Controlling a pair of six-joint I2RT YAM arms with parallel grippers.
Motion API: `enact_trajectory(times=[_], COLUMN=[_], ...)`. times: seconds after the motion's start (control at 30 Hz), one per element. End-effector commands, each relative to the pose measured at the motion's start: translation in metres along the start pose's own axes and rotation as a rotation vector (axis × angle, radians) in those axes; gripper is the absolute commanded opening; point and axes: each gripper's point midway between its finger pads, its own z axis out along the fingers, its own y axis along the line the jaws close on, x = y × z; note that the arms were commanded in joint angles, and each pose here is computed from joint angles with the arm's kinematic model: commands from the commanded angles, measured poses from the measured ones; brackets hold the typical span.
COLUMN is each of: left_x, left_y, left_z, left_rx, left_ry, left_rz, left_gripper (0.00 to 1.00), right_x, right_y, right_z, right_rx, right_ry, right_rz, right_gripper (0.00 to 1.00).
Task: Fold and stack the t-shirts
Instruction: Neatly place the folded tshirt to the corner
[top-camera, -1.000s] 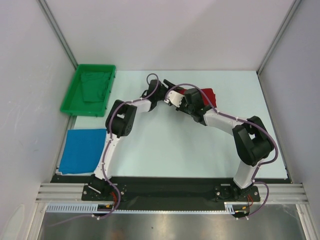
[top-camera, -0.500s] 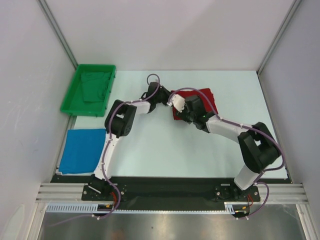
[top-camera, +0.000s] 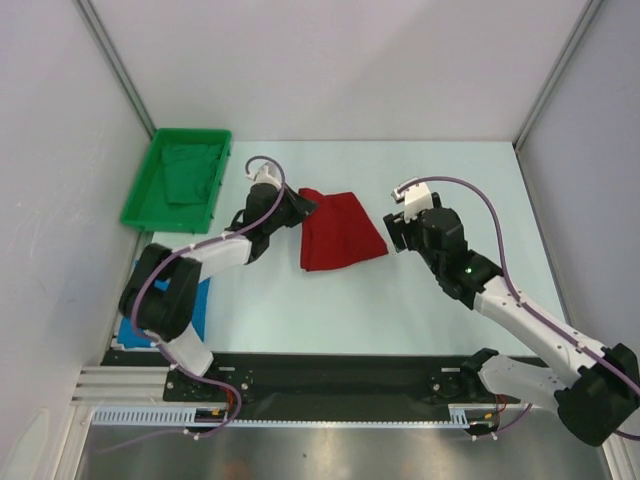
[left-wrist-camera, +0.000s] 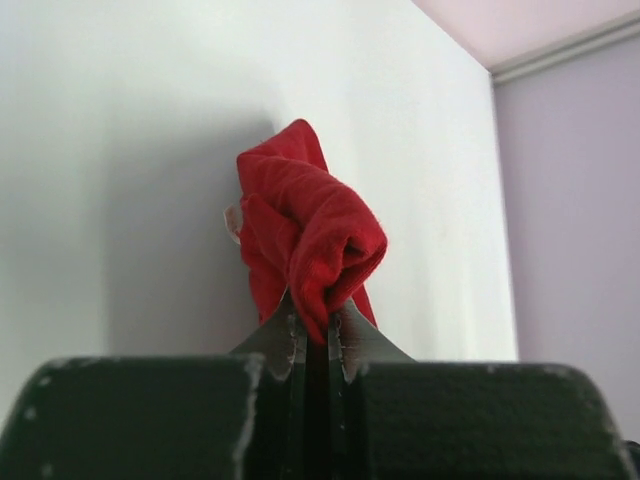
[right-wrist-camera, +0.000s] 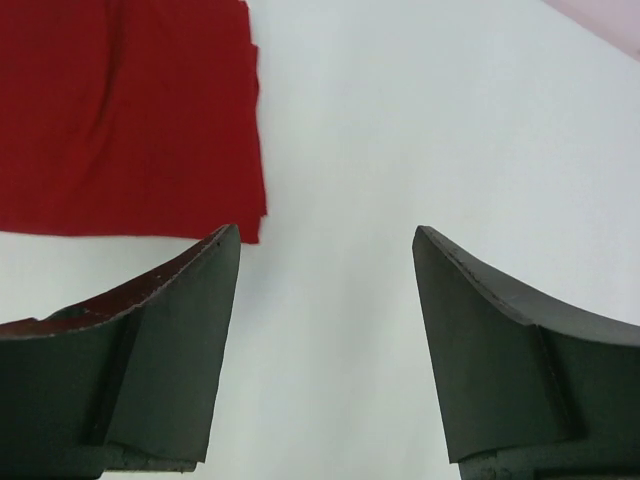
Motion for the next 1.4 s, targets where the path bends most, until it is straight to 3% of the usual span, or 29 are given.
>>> enact_trajectory(times=[0.0, 0.2, 0.43, 0.67, 0.83, 1.2, 1.37], left_x=[-0.028, -0.036, -0.08, -0.122, -0.138, -0.13, -0.136], left_y=[0.018, 0.061, 0.086, 0.087, 0.104, 0.103, 0.109], left_z=[-0.042, -0.1, -0.153, -0.198, -0.221, -0.247, -0.272], left_rx=[-0.122, -0.342, -0.536, -0.538, -0.609, -0.633, -0.703], left_ry=[-0.141, -0.213, -0.281, -0.412, -0.431, -0.471, -0.566], left_rz=[0.106, 0.121, 0.055, -0.005, -0.032, -0.179, -0.177], left_gripper=[0.0, 0.0, 0.0, 0.0, 0.0, 0.0, 0.0], right_x=[0.006, 0.0, -0.005, -0.007, -0.002, -0.001, -0.001], right_y=[0.011, 0.033, 0.041, 0.044, 0.045, 0.056, 0.059], right_z=[-0.015, -0.025, -0.032, -0.037, -0.036, -0.03, -0.03], right_rx=[-0.038, -0.119, -0.141, -0.154, -0.156, -0.183, -0.194], right_ry=[-0.004, -0.038, -0.056, -0.071, -0.061, -0.063, -0.063], right_rz=[0.041, 0.056, 0.046, 0.041, 0.028, 0.038, 0.026], right_gripper=[0.74, 0.73, 0.73, 0.73, 0.73, 0.73, 0.73])
